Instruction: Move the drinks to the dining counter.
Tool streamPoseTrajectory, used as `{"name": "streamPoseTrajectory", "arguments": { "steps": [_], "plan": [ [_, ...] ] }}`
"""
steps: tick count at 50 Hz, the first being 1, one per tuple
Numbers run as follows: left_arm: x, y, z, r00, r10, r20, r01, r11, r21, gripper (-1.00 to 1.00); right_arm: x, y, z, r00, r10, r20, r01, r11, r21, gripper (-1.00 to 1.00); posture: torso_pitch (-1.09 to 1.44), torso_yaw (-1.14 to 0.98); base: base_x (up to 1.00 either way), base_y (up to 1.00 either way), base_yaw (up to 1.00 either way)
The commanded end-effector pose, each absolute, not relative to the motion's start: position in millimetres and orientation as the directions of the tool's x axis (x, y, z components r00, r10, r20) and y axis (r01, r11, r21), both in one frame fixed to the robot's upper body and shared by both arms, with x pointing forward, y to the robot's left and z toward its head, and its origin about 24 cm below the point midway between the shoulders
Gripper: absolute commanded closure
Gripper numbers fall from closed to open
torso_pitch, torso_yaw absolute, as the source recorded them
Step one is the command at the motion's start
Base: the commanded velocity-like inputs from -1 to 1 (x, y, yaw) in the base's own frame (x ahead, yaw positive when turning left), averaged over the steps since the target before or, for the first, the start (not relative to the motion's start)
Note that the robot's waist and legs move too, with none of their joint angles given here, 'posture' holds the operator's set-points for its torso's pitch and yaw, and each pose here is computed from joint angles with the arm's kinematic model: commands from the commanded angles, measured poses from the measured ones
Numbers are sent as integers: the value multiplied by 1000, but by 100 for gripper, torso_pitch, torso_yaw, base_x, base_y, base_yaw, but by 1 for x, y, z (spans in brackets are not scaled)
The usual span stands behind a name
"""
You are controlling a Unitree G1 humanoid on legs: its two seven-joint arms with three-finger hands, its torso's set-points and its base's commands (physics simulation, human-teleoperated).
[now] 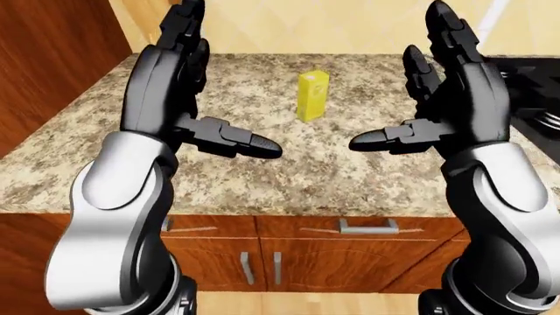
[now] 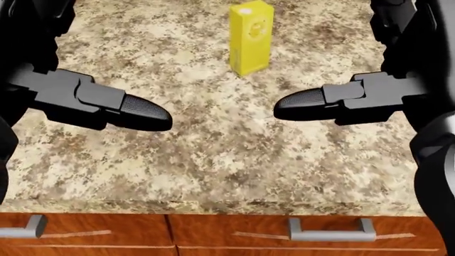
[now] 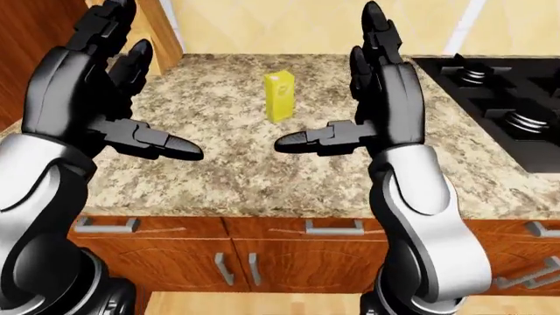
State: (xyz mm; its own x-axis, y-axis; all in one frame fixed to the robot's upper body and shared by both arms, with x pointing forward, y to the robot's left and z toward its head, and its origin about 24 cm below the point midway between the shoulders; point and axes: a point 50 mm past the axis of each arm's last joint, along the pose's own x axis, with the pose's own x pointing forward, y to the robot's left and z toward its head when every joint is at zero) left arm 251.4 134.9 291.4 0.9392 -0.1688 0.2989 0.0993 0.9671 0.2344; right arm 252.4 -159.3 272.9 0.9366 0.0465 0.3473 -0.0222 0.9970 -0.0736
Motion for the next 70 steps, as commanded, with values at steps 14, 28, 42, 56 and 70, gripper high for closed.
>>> {"name": "streamPoseTrajectory", "arguments": {
  "steps": [14,28,42,56,70],
  "plan": [
    [248,138,301,923,-149,356,66,970,235,-100,249,-159,284,913,50,405,-22,997,-75,-100,0,0,8,0,0],
    [248,137,301,921,-151,358,67,969,236,-100,254,-157,282,920,50,389,-17,996,-87,-100,0,0,4,0,0],
    [248,138,302,921,-147,360,66,972,227,-100,289,-151,285,948,15,317,30,990,-136,-100,0,0,0,0,0],
    [247,140,306,920,-149,363,65,970,235,-100,329,-145,272,969,-82,233,116,984,-135,-100,0,0,0,0,0],
    [248,140,304,921,-148,361,65,970,233,-100,368,-129,267,968,-162,191,198,963,-184,-100,0,0,0,0,0]
  ]
}}
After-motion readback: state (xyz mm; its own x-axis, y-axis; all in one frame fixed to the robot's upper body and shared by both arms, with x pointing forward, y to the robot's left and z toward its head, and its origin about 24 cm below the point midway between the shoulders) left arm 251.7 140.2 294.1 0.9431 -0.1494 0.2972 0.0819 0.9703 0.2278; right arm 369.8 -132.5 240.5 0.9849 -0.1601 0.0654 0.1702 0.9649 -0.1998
